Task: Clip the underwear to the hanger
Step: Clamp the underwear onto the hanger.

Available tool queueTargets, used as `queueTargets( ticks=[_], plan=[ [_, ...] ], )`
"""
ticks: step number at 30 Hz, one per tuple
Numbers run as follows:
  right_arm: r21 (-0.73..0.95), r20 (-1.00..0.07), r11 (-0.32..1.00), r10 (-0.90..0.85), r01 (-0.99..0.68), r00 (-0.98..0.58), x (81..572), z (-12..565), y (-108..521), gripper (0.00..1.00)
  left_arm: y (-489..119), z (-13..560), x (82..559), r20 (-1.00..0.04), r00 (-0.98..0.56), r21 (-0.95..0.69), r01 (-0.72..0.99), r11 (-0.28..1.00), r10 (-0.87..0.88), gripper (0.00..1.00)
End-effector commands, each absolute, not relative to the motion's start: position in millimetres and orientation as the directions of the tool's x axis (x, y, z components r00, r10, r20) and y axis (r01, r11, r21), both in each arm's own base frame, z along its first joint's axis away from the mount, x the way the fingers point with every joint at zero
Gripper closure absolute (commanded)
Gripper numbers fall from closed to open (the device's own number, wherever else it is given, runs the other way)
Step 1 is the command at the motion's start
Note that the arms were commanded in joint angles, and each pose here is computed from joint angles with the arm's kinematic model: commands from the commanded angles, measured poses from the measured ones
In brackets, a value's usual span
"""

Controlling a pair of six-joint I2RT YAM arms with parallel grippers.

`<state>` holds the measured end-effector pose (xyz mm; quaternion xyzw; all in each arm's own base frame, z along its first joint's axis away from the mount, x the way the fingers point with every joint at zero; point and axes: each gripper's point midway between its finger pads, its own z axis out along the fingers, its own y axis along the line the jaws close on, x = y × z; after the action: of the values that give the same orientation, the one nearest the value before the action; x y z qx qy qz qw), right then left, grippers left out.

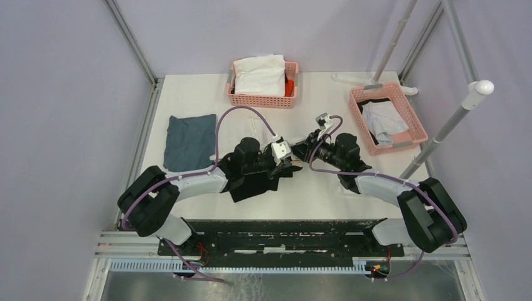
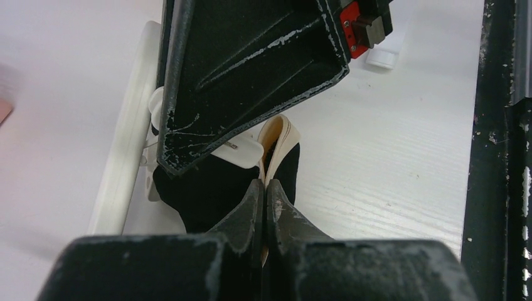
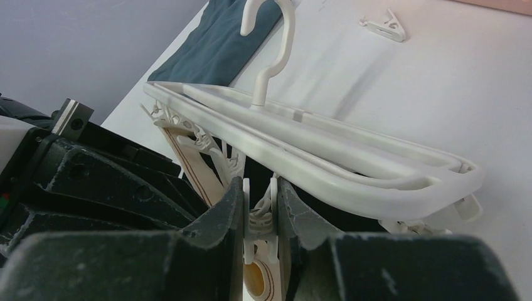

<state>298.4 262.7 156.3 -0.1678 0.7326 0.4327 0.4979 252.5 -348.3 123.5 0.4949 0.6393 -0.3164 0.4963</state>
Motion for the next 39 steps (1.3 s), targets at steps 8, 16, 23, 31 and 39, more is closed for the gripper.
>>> queueTargets(
  ticks=[8, 16, 23, 31, 39],
  plan=[
    [0.423, -0.905, 0.498, 0.203, -0.757, -0.373, 287.7, 188.8, 271.3, 1.0, -361.9, 160.5, 264.7, -0.973, 0.019, 0.096, 0.939, 0.33, 0.229, 0.97],
    [0.419, -0.908, 0.494, 0.202, -0.762, -0.368, 286.5, 190.5, 271.5, 1.0, -359.1, 153.7, 267.2, -0.965, 0.001, 0.094, 0.935, 0.343, 0.262, 0.97],
    [0.42, -0.907, 0.492, 0.209, -0.763, -0.365, 286.3, 193.9, 271.0, 1.0, -358.0, 144.4, 266.7, -0.959, -0.018, 0.084, 0.936, 0.341, 0.283, 0.97],
    [0.422, -0.906, 0.476, 0.201, -0.771, -0.372, 281.4, 194.1, 273.0, 1.0, -360.1, 142.6, 268.2, -0.958, -0.024, 0.078, 0.937, 0.34, 0.286, 0.97],
    [0.422, -0.906, 0.481, 0.187, -0.768, -0.381, 281.6, 185.8, 273.4, 1.0, -359.3, 151.2, 268.0, -0.963, -0.009, 0.087, 0.935, 0.344, 0.269, 0.97]
  ],
)
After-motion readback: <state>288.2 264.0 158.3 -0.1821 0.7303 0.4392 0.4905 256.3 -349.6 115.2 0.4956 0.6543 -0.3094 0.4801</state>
